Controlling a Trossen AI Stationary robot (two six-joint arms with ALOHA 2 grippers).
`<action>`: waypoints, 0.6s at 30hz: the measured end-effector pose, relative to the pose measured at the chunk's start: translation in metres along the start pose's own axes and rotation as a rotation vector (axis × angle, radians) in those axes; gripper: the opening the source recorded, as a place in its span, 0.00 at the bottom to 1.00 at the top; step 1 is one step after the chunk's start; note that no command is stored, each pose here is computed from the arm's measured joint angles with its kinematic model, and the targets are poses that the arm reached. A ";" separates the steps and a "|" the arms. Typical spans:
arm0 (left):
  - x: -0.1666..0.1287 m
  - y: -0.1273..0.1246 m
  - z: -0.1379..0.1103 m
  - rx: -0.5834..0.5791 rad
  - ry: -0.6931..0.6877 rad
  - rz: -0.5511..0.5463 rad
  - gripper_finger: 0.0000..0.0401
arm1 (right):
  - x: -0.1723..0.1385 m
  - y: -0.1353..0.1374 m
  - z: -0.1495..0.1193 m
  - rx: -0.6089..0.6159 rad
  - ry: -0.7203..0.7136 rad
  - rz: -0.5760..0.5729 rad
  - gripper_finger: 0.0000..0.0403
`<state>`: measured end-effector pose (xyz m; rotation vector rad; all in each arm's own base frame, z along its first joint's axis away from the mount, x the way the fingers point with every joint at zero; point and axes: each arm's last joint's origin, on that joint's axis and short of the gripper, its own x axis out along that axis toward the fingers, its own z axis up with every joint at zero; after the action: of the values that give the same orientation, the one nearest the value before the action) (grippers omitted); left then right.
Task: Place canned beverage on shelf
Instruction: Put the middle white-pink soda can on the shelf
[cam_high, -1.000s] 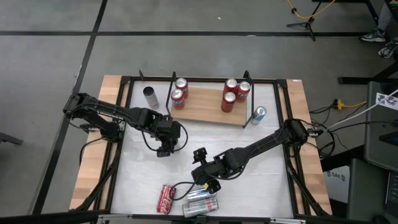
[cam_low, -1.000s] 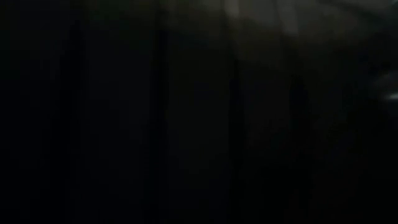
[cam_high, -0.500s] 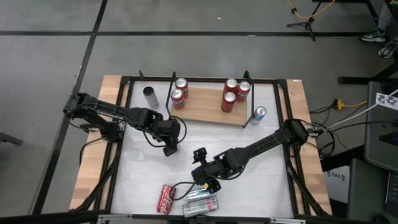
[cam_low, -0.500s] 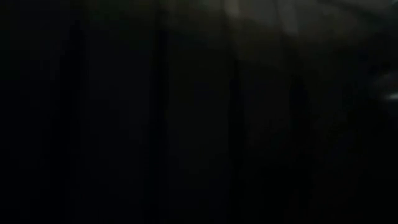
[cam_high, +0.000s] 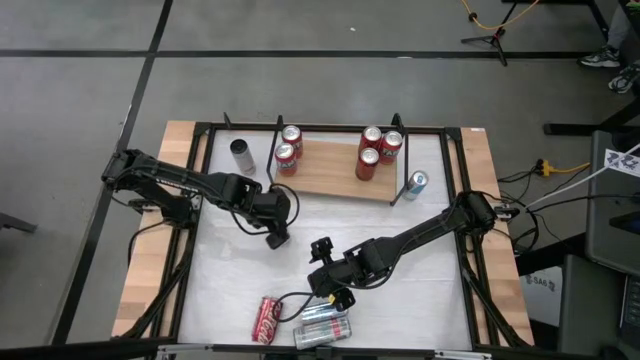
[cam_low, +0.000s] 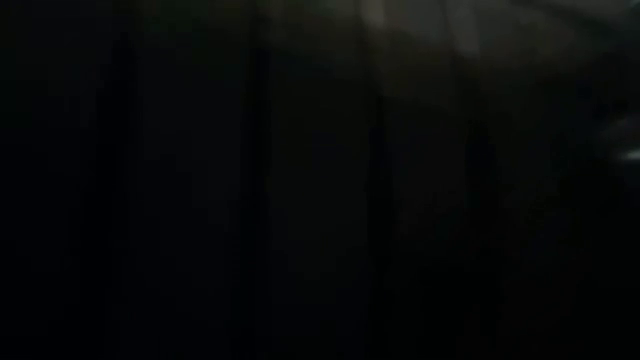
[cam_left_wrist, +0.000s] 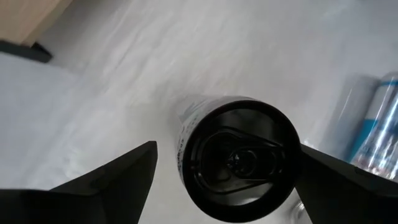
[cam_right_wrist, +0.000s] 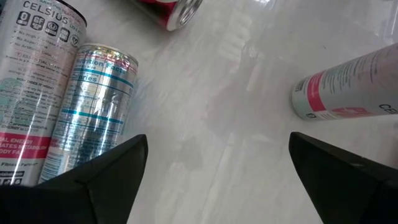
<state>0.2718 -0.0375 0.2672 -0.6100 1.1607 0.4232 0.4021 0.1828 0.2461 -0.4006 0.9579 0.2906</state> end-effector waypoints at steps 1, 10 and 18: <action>0.000 0.000 0.000 -0.019 0.000 0.000 0.86 | 0.000 0.000 0.000 0.000 0.000 0.000 0.95; 0.000 0.000 0.000 -0.128 -0.012 0.011 0.85 | 0.000 0.000 0.000 0.000 0.000 0.000 0.95; 0.000 -0.002 -0.003 -0.139 -0.028 0.022 0.73 | 0.000 0.000 0.000 0.000 0.000 0.000 0.95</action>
<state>0.2712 -0.0412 0.2671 -0.7102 1.1189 0.5327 0.4022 0.1828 0.2459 -0.4005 0.9576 0.2906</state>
